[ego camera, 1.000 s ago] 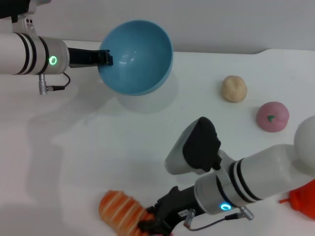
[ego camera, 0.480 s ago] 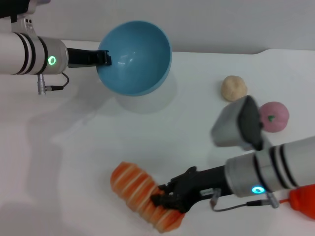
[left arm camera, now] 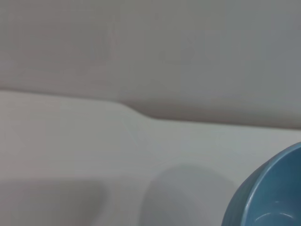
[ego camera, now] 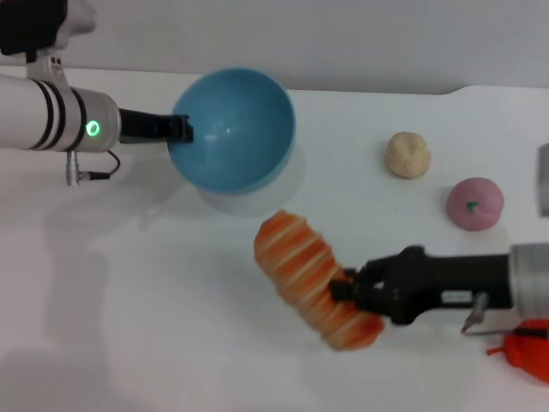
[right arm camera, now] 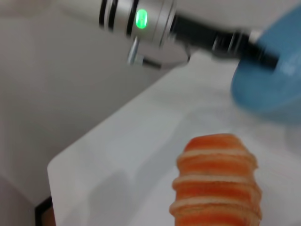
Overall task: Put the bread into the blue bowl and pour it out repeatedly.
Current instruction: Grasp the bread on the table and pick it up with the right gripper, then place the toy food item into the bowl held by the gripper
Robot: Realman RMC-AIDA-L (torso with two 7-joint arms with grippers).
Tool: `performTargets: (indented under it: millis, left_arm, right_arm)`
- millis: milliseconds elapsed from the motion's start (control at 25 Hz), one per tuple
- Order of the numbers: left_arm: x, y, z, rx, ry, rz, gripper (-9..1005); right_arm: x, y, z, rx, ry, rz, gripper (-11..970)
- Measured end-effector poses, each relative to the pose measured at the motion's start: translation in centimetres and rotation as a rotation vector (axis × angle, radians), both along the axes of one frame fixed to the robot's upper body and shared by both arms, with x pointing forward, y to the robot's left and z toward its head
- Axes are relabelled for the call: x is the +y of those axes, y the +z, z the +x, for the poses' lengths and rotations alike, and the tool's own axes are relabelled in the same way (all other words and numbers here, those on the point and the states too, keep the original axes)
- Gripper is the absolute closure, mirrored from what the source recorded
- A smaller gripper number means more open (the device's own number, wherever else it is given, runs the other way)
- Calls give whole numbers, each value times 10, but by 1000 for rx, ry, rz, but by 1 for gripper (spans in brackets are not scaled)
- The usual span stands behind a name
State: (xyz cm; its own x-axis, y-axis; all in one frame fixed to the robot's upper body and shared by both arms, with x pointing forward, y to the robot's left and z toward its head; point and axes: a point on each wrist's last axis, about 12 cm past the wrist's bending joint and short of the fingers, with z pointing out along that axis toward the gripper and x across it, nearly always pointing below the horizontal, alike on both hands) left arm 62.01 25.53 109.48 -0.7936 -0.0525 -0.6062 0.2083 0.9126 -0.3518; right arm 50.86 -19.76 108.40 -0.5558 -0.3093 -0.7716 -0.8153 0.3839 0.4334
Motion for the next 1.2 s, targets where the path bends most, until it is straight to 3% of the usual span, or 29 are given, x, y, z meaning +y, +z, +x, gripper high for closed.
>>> performTargets:
  millis: [240,480,840,1200]
  left_arm:
    - [-16,-11,-11,93,-101,13,997]
    - [-29,-17,-22,182,-174,-7,997]
    - [-49,-14,-36,270,-279,-102,998]
    - [-85,-8,-38,269,-404,-92,998]
  right_arm:
    - [-12,31,12,-164,2,23,783]
    - [-8,49,26,-281,-8,20,809]
    - [2,34,57,-262,-93,-19,817]
    - [20,29,63,-263,-34,-39,821]
